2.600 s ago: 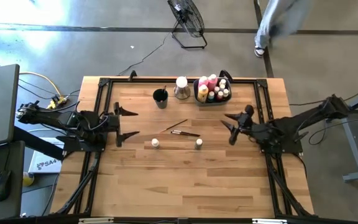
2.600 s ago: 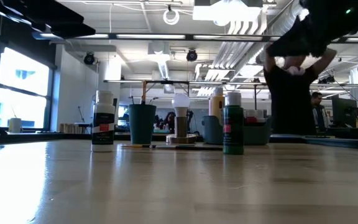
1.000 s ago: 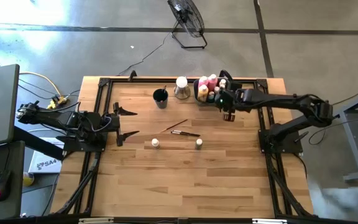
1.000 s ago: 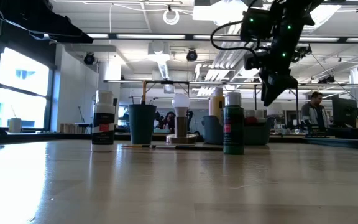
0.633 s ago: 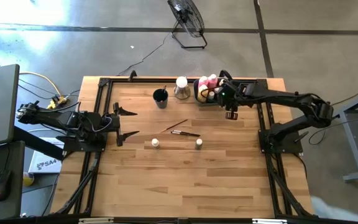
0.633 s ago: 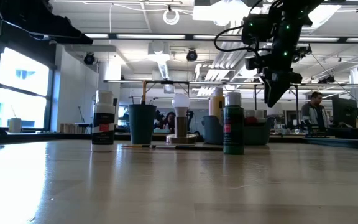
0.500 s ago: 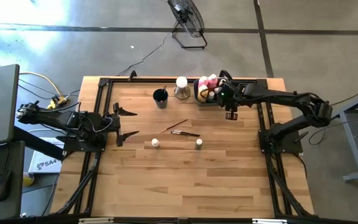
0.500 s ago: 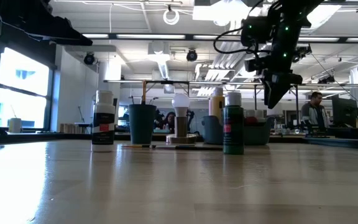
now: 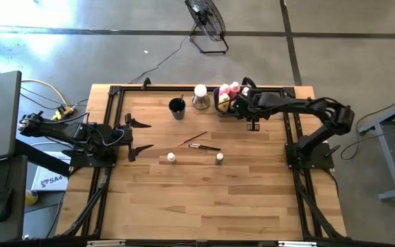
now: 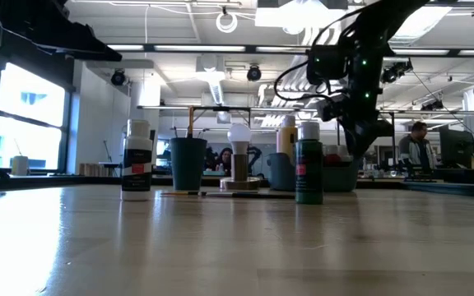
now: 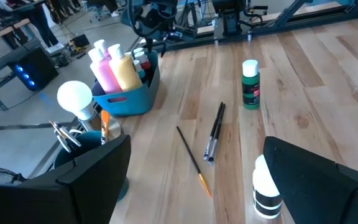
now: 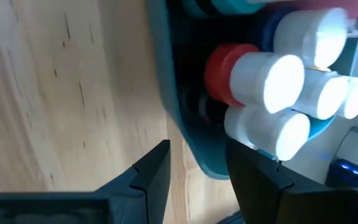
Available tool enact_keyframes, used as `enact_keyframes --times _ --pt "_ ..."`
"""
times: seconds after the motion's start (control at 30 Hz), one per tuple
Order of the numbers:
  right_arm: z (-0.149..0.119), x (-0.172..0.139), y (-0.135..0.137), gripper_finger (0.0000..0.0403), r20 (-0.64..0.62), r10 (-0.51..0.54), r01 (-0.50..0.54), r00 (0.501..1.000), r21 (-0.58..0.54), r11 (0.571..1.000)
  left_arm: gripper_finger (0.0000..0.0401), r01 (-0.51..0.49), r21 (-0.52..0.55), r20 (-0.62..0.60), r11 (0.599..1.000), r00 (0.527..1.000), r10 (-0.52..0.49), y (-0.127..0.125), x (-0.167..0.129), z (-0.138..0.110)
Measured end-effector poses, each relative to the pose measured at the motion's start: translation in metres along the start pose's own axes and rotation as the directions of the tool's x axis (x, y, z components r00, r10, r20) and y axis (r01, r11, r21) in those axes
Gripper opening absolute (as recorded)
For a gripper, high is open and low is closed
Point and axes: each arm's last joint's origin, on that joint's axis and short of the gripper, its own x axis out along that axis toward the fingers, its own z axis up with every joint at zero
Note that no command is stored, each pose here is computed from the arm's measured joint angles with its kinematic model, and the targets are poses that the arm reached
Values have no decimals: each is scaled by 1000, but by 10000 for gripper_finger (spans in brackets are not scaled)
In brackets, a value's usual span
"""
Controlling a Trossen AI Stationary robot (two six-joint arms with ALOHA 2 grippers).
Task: Pick & Place Paint Supplies
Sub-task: Adjust the blue bin
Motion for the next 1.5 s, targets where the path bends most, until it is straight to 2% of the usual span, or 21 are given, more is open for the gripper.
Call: enact_keyframes --times 0.43,0.73,0.9,1.1,1.5 --pt "-7 6 -7 144 -22 49 -49 999 16 999 361 2 -23 -25 1000 1000 -3 0 0 -3" --pt "-6 5 -7 73 -5 67 -67 998 27 997 361 2 -23 -26 1000 1000 -3 0 0 -3" --pt "-6 5 -7 52 -3 68 -68 998 35 997 361 2 -24 -26 1000 1000 -3 0 0 -3" --pt "-6 5 -7 52 2 78 -78 997 45 996 361 2 -25 -26 1000 1000 -3 0 0 -3" --pt "-8 11 -5 85 12 78 -79 997 40 996 361 2 -25 -26 1000 1000 -3 0 0 -3"
